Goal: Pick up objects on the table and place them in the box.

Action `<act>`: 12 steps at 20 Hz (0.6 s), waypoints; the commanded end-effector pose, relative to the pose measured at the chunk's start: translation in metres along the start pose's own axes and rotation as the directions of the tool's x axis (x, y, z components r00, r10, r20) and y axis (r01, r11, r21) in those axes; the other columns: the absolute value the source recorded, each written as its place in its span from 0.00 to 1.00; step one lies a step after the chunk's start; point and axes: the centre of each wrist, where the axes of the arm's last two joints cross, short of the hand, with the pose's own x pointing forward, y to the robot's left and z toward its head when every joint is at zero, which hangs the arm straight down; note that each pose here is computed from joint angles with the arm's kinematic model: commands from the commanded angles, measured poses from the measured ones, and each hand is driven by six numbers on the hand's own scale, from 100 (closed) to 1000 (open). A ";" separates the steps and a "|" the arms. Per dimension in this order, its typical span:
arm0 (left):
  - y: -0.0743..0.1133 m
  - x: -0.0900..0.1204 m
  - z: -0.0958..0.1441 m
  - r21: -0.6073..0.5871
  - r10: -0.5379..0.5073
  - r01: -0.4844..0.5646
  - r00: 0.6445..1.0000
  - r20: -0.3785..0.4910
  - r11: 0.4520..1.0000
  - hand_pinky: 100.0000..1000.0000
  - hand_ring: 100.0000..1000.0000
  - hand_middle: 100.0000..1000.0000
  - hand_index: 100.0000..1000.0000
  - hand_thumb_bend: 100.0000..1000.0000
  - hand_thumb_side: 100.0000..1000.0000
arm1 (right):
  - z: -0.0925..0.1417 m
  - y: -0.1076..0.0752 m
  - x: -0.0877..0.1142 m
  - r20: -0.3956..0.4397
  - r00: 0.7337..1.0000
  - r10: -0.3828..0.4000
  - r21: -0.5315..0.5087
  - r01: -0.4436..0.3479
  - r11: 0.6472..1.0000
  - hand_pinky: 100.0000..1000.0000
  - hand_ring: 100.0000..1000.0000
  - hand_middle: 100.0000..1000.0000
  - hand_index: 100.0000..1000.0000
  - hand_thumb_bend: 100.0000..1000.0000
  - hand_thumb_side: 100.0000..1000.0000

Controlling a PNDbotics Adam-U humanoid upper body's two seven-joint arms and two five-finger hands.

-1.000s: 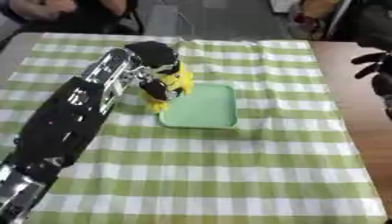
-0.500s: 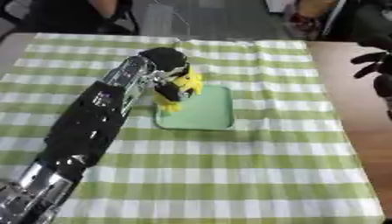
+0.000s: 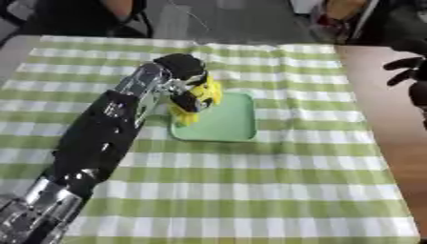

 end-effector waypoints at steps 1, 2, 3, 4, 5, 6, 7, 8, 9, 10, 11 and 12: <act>0.016 0.000 -0.001 0.069 0.032 -0.034 0.999 0.026 0.997 0.16 0.00 0.06 0.24 0.00 0.46 | -0.006 -0.008 0.006 0.030 0.999 0.016 -0.010 -0.015 1.000 0.46 0.64 0.78 0.92 0.66 0.99; 0.017 0.001 -0.001 0.080 0.049 -0.052 0.998 0.036 0.995 0.16 0.00 0.06 0.24 0.00 0.48 | -0.006 -0.008 0.006 0.031 0.999 0.015 -0.010 -0.015 1.000 0.46 0.64 0.78 0.92 0.66 0.99; 0.018 0.002 -0.001 0.089 0.062 -0.065 0.997 0.045 0.994 0.17 0.00 0.07 0.25 0.00 0.50 | -0.007 -0.007 0.006 0.032 0.999 0.015 -0.010 -0.015 1.000 0.46 0.64 0.78 0.92 0.66 0.99; 0.019 0.003 -0.002 0.096 0.069 -0.074 0.996 0.052 0.993 0.17 0.00 0.07 0.26 0.00 0.51 | -0.007 -0.007 0.006 0.033 0.999 0.015 -0.010 -0.015 1.000 0.46 0.64 0.78 0.92 0.66 0.99; 0.020 0.003 -0.002 0.099 0.074 -0.079 0.996 0.057 0.992 0.17 0.00 0.07 0.26 0.00 0.52 | -0.007 -0.007 0.006 0.034 0.999 0.015 -0.010 -0.015 1.000 0.46 0.64 0.78 0.92 0.66 0.99; 0.020 0.004 -0.001 0.100 0.077 -0.082 0.995 0.059 0.992 0.22 0.05 0.12 0.31 0.00 0.54 | -0.007 -0.008 0.006 0.034 0.999 0.015 -0.010 -0.015 1.000 0.46 0.64 0.78 0.92 0.66 0.99; 0.020 0.004 -0.001 0.099 0.079 -0.084 0.995 0.060 0.992 0.24 0.07 0.14 0.32 0.00 0.55 | -0.007 -0.008 0.006 0.034 0.999 0.015 -0.011 -0.015 1.000 0.46 0.64 0.78 0.92 0.66 0.99; 0.019 0.003 -0.001 0.097 0.080 -0.086 0.995 0.063 0.992 0.32 0.20 0.25 0.43 0.09 0.64 | -0.007 -0.008 0.006 0.033 0.999 0.015 -0.011 -0.015 1.000 0.46 0.64 0.78 0.92 0.66 0.99; 0.019 0.003 -0.001 0.096 0.081 -0.087 0.994 0.069 0.992 0.32 0.20 0.25 0.43 0.09 0.64 | -0.007 -0.008 0.006 0.033 0.999 0.015 -0.011 -0.015 1.000 0.46 0.64 0.78 0.92 0.66 0.99; 0.019 0.003 -0.001 0.095 0.080 -0.088 0.994 0.076 0.992 0.37 0.29 0.33 0.49 0.39 0.72 | -0.007 -0.008 0.006 0.032 0.999 0.015 -0.011 -0.015 1.000 0.46 0.64 0.78 0.92 0.66 0.99; 0.019 0.003 -0.001 0.096 0.080 -0.088 0.993 0.085 0.991 0.40 0.34 0.37 0.53 0.48 0.75 | -0.007 -0.008 0.006 0.032 0.999 0.015 -0.010 -0.015 1.000 0.46 0.64 0.78 0.92 0.66 0.99; 0.019 0.003 -0.001 0.096 0.080 -0.088 0.993 0.092 0.991 0.43 0.38 0.40 0.55 0.57 0.77 | -0.007 -0.007 0.006 0.032 0.999 0.015 -0.011 -0.015 1.000 0.46 0.64 0.78 0.92 0.66 0.99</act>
